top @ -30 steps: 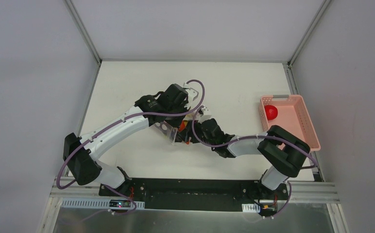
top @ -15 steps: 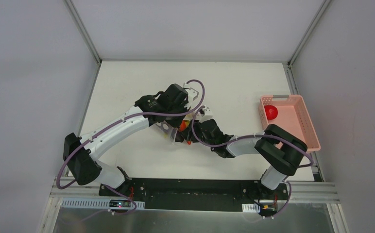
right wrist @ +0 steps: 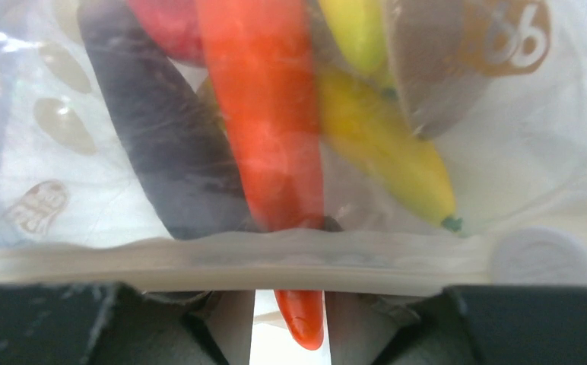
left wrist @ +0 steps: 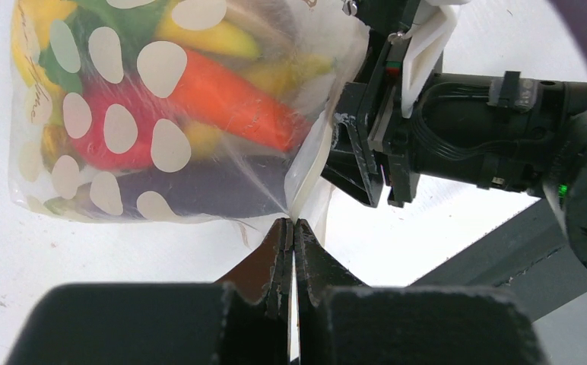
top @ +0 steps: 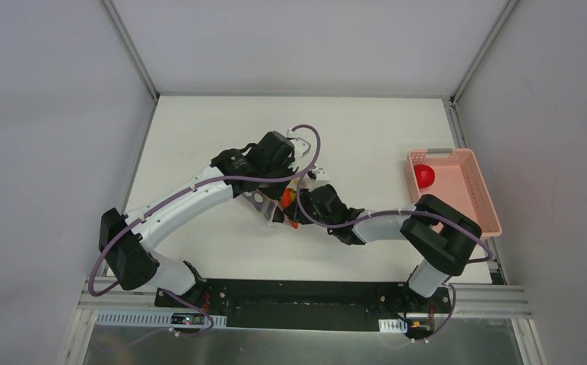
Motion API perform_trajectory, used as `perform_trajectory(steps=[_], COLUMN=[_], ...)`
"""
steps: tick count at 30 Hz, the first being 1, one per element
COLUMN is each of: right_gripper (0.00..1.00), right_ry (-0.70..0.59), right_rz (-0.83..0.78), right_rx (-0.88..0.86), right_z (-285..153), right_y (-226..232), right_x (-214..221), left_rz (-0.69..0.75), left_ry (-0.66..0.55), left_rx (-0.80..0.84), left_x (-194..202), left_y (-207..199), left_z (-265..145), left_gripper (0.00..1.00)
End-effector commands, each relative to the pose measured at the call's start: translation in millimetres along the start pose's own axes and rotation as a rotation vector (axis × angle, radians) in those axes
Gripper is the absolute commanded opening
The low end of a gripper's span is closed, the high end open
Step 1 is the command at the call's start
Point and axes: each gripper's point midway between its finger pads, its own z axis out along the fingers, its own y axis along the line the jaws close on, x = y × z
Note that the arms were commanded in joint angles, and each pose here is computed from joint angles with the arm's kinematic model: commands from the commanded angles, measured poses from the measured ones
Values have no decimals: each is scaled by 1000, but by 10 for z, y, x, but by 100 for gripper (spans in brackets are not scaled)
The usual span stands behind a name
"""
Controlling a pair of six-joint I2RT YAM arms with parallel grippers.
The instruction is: Open the zip-top bag and remove the fake food
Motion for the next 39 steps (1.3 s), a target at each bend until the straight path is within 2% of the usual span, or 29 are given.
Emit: perform_trajectory(steps=[1, 3, 10, 21, 31, 39], right_gripper=[15, 10, 7, 4, 4, 0], right_ry=[21, 44, 146, 498, 633, 589], right_rz=[-31, -35, -19, 23, 51, 85], right_rx=[-68, -69, -18, 66, 223, 459], right_z=[-189, -266, -532, -1260, -2220, -2800], right_y=[345, 412, 513, 513, 337, -13], right_x=[-242, -281, -340, 8, 19, -109], left_rz=[-12, -10, -3, 6, 11, 15], left_ry=[0, 6, 18, 24, 36, 36], left_rx=[-43, -51, -75, -108, -120, -130], left_x=[-11, -2, 12, 27, 47, 51], left_y=[93, 105, 146, 207, 226, 247], left_z=[15, 27, 58, 71, 104, 103], left_gripper=[0, 0, 0, 0, 0, 0])
